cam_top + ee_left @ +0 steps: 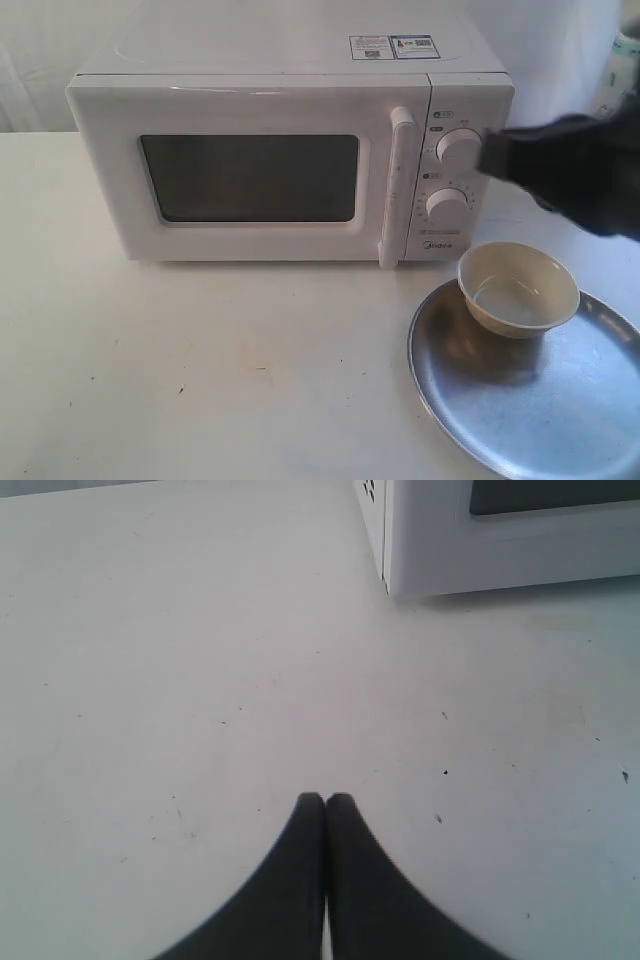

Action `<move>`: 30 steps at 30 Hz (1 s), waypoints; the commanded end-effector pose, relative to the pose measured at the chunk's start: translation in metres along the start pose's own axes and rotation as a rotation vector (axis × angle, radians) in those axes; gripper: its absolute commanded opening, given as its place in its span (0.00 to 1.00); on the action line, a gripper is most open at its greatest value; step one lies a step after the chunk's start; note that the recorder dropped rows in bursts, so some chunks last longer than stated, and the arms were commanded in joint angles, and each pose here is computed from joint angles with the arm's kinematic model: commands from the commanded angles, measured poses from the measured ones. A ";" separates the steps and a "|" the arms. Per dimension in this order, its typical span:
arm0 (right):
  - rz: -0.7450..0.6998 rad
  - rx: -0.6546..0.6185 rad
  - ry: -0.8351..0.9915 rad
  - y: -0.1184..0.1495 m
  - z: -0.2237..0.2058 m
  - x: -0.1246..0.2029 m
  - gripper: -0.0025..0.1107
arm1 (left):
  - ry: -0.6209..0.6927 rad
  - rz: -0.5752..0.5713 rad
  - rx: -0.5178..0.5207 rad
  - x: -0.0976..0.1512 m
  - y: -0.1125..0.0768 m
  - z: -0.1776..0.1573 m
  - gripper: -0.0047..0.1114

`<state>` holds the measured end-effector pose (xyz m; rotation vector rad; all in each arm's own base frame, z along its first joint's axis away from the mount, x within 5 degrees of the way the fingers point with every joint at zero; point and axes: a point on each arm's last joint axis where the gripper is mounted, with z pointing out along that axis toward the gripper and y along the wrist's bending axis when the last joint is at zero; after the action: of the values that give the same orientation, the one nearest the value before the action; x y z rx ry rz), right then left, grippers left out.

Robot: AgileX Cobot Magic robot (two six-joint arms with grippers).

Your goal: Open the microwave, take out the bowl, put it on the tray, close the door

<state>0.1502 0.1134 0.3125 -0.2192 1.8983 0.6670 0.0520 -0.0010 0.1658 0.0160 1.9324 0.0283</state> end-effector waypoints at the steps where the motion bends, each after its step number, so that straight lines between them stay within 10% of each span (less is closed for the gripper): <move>1: 0.030 0.056 -0.114 -0.037 -0.037 0.033 0.02 | -0.003 -0.007 0.009 -0.001 -0.001 0.000 0.04; 11: -0.044 0.243 -0.378 -0.070 -0.099 0.087 0.02 | -0.003 -0.007 0.009 -0.001 -0.001 0.000 0.04; 22: 0.903 0.163 -0.437 -0.086 -0.100 0.128 0.02 | -0.003 -0.007 0.009 -0.001 -0.001 0.000 0.04; 30: 1.129 0.302 -0.396 -0.096 -0.100 0.141 0.02 | -0.003 -0.007 0.009 -0.001 -0.001 0.000 0.04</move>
<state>0.0549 0.0024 0.1875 1.1100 1.5673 1.0464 0.0520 -0.0010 0.1658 0.0160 1.9324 0.0283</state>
